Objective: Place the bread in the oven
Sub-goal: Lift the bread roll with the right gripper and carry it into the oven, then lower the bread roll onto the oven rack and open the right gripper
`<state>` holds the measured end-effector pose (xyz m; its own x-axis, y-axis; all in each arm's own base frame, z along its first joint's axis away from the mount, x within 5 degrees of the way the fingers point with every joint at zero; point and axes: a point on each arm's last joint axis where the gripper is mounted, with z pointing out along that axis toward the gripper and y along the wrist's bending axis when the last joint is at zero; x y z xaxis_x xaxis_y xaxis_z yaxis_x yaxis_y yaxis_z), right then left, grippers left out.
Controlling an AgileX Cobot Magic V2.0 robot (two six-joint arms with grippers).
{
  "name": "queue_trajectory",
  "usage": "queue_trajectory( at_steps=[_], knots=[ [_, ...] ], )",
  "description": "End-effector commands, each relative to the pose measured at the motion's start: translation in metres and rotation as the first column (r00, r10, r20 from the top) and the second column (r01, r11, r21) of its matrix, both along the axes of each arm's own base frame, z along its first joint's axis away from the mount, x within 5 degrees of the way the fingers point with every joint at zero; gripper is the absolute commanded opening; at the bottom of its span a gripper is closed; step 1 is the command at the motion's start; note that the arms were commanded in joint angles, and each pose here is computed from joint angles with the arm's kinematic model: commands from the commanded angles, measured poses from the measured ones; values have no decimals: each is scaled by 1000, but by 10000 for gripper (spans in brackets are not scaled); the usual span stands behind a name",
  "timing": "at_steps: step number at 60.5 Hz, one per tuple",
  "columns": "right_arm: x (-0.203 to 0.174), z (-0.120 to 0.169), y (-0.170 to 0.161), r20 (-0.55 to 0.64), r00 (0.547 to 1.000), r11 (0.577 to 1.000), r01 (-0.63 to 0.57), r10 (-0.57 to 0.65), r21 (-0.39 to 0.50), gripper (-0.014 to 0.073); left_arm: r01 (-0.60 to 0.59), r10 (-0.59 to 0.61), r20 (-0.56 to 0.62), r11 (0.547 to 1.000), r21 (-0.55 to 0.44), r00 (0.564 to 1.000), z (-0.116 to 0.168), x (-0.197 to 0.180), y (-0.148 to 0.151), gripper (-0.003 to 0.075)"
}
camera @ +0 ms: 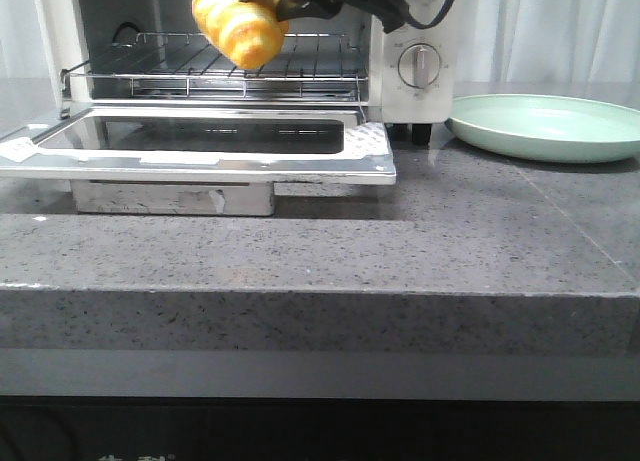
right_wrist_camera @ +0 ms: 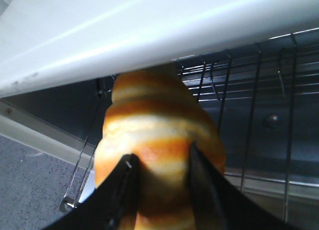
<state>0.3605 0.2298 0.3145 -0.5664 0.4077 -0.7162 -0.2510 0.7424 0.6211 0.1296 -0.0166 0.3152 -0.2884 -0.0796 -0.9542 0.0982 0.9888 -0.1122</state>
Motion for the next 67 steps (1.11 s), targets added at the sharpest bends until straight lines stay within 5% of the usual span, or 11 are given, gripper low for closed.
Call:
queue_trajectory(
  at_steps=[1, 14, 48, 53, 67],
  knots=[
    [-3, 41, -8, 138, 989, 996, 46, -56, 73, 317, -9, 12, 109, 999, -30, 994, 18, 1, 1, -20],
    [-3, 41, -9, 145, 987, 996, 52, -63, 77, 466, -9, 12, 109, 999, -30, 994, 18, 1, 1, -20],
    [-44, 83, -20, 139, 986, 995, -97, 96, -4, 461, -9, 12, 109, 999, -30, 994, 18, 1, 1, -20],
    [-56, 94, -27, 162, 978, 990, -124, 132, -61, 380, -9, 12, 109, 999, -30, 994, 18, 1, 1, -20],
    [-78, 115, -71, 162, 973, 947, -112, 167, -301, -27, -9, 13, 115, 999, -31, 993, 18, 1, 1, -20]
  ],
)
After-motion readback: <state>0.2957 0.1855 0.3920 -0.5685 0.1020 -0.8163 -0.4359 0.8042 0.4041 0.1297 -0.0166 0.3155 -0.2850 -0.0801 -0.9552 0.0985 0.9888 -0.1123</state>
